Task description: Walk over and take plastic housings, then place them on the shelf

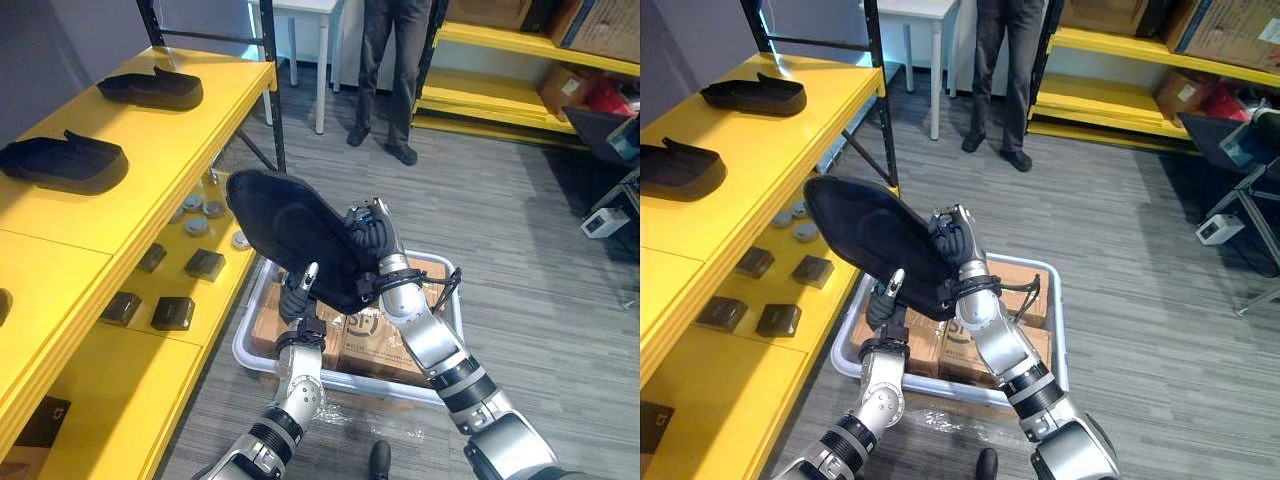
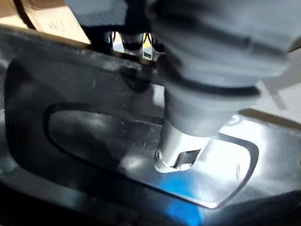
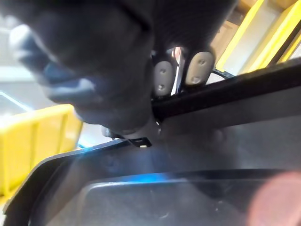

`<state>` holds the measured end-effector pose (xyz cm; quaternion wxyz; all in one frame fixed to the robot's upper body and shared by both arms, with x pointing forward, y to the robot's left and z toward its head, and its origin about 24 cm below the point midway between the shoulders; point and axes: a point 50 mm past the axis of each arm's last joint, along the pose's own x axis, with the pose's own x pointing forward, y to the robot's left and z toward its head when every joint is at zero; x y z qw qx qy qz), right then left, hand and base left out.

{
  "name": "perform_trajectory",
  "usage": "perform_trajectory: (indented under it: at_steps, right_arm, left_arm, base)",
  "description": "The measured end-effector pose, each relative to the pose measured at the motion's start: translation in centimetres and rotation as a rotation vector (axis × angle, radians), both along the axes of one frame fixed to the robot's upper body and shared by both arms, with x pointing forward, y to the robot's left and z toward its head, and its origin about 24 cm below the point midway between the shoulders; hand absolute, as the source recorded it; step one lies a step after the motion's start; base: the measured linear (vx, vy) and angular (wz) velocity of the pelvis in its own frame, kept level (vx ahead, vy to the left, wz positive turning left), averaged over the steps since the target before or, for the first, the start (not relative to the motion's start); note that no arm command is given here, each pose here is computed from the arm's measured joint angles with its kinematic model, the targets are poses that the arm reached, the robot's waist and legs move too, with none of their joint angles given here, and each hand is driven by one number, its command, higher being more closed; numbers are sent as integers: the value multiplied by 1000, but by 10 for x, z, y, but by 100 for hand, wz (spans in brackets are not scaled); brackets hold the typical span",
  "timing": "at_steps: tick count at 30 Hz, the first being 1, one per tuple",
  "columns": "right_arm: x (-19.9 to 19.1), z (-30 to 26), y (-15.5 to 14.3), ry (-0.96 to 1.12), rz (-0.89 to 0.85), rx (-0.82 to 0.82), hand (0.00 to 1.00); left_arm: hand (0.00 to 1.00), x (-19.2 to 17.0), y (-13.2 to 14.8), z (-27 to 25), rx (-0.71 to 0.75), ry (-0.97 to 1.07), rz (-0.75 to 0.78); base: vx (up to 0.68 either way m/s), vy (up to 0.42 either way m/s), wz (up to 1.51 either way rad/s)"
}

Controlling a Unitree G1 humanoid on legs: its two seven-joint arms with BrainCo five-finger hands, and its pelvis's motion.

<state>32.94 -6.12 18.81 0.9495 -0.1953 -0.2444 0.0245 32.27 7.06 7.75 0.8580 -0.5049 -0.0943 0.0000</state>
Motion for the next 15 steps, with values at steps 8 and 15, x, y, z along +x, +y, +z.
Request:
perform_trajectory:
  at_steps: [8,15]
  right_arm:
    - [-40,-25,-17,36,25,159,100]
    - [-72,-40,-26,77,97,322,100]
  left_arm:
    - [100,-26,13,2,-52,-64,43]
    - [100,-50,32,24,186,-182,92]
  base:
    - [12,42,0]
    - [1,24,2]
